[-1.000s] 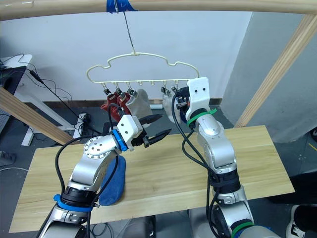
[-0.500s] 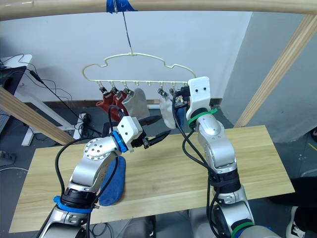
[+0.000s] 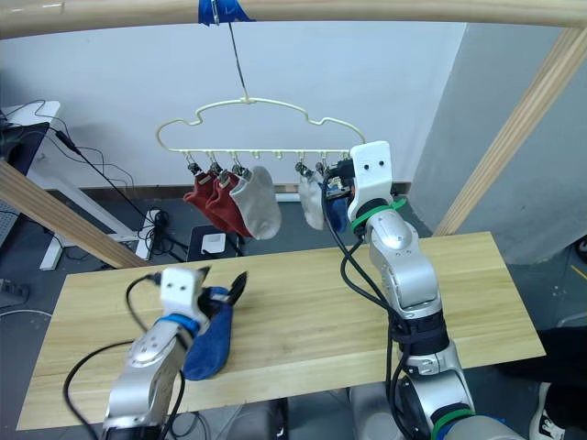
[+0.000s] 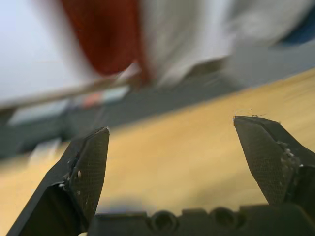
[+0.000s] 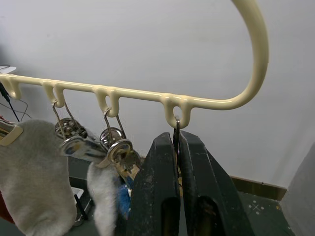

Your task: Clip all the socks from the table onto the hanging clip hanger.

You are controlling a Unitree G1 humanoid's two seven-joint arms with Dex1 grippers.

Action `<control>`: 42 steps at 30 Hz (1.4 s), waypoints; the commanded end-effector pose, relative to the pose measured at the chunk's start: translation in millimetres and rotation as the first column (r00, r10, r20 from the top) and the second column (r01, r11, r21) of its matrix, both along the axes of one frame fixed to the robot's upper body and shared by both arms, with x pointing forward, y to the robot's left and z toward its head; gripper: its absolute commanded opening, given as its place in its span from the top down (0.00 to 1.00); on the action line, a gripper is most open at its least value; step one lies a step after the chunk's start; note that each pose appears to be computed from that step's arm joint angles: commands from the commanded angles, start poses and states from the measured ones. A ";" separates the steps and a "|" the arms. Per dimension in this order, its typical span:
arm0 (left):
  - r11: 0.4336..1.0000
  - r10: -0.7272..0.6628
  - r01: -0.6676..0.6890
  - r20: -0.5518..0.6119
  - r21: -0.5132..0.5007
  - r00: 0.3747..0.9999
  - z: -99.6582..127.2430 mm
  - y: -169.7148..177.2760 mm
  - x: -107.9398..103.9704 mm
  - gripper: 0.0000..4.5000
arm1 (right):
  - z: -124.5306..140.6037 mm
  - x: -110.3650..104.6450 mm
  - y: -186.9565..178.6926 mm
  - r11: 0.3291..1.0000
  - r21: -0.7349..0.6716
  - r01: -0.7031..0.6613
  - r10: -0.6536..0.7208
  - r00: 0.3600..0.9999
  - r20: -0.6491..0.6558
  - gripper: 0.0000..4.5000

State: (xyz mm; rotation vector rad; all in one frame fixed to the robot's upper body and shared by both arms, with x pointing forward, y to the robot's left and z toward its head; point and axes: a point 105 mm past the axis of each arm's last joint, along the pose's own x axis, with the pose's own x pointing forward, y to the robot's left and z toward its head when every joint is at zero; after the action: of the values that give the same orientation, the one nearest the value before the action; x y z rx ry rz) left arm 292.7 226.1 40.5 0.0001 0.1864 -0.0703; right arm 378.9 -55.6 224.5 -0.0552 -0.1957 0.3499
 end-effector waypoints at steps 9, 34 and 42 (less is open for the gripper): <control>0.991 0.089 -0.107 -0.194 -0.084 0.977 -40.8 7.0 -28.2 0.01 | 16.1 -3.6 8.2 0.999 -0.004 -0.045 0.045 0.997 0.055 1.00; 0.996 -0.008 0.028 -0.228 0.082 0.974 -53.4 14.0 -22.8 0.89 | 16.4 -4.2 10.9 0.999 -0.009 -0.051 0.051 0.997 0.058 1.00; 0.790 -0.541 0.522 -0.034 0.321 0.840 9.1 -51.6 17.0 0.99 | 17.3 -3.1 8.7 0.999 -0.012 -0.043 0.044 0.997 0.062 1.00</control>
State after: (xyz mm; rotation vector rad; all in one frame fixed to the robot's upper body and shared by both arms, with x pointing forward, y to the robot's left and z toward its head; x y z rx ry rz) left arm 302.2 195.0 25.7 0.3201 0.2481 -0.4935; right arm 380.6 -52.3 222.6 -0.0657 -0.1842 0.3739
